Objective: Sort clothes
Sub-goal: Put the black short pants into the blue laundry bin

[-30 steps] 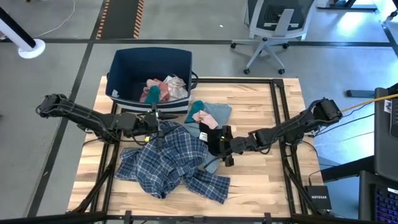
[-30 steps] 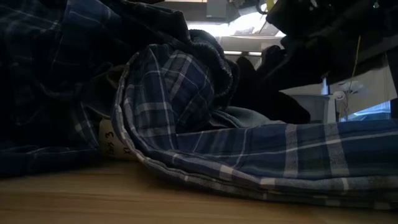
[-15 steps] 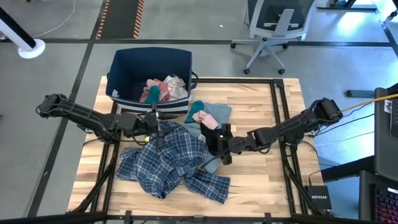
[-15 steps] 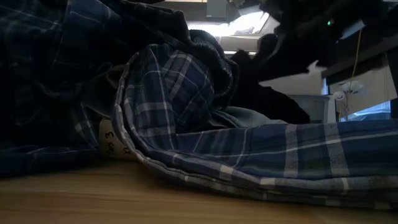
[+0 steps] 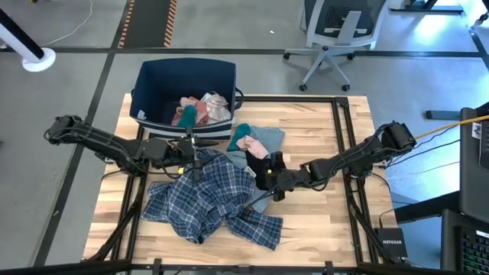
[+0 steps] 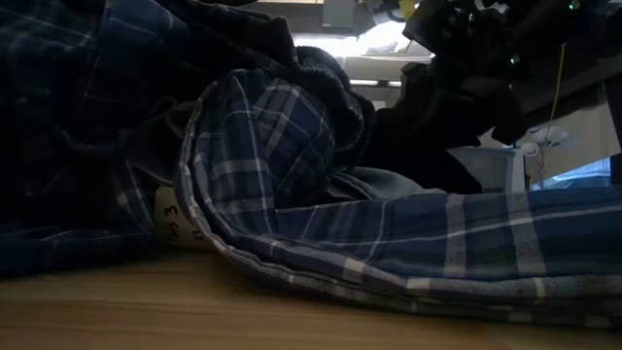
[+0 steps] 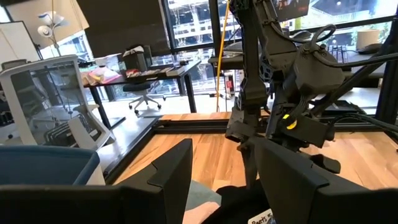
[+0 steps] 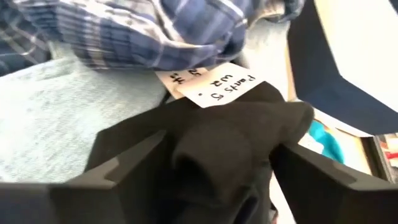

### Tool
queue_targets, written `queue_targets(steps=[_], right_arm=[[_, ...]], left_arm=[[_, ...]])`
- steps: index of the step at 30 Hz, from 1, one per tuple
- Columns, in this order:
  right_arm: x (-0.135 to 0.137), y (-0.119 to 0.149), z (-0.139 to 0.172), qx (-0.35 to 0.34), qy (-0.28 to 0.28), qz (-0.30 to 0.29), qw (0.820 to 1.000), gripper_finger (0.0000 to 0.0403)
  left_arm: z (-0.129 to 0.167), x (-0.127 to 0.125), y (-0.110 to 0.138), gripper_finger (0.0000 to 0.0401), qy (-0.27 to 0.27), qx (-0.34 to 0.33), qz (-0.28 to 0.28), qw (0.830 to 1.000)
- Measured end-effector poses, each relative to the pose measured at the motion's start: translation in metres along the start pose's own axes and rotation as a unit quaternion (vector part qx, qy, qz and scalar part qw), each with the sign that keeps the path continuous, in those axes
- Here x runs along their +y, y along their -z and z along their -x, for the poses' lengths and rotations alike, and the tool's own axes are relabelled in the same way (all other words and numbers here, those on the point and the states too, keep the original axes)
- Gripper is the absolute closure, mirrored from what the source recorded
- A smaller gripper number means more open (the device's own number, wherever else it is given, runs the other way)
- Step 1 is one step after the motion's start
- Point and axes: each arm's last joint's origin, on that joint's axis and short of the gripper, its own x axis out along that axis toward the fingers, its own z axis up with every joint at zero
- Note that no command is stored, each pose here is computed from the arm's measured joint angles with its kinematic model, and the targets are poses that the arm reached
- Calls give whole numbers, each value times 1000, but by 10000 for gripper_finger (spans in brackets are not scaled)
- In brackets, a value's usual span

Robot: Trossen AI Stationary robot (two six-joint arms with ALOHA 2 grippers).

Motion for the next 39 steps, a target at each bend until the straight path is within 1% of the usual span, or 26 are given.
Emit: queue_targets(steps=[4, 12, 13, 15, 18, 20, 22, 26, 28, 32, 35, 39], right_arm=[[0, 0, 0, -1, -4, 13, 1000, 189], [-1, -1, 2, -2, -1, 56, 998, 372], [-2, -2, 3, -5, 0, 63, 998, 384], [-5, -5, 8, -6, 9, 74, 997, 385], [-14, -13, 18, 8, 33, 80, 996, 362], [-20, -20, 26, 17, 44, 93, 995, 357], [-25, -27, 32, 24, 49, 107, 993, 364], [-34, -42, 42, 26, 57, 138, 989, 391], [-38, -49, 46, 30, 58, 150, 986, 392], [-46, -61, 55, 45, 69, 168, 982, 380], [-53, -68, 63, 61, 83, 186, 977, 386], [-65, -84, 78, 48, 113, 202, 972, 393]], left_arm=[[0, 0, 0, 233, 0, 0, 0, 1000], [0, 0, 0, 233, 0, 0, 0, 1000], [0, 0, 0, 232, 0, 0, 0, 1000], [0, 0, 0, 232, 0, 0, 0, 1000], [0, 0, 0, 232, 0, 0, 0, 1000], [0, 0, 0, 232, 0, 0, 0, 1000], [0, 0, 0, 232, 0, 0, -2, 1000], [0, 0, 0, 232, 0, 0, -3, 1000], [0, 0, 0, 232, 0, 0, -2, 1000], [0, 0, 0, 232, 0, 0, -1, 1000], [0, 0, 0, 232, 0, 0, 0, 1000], [0, 0, 0, 232, 0, 0, -1, 1000]])
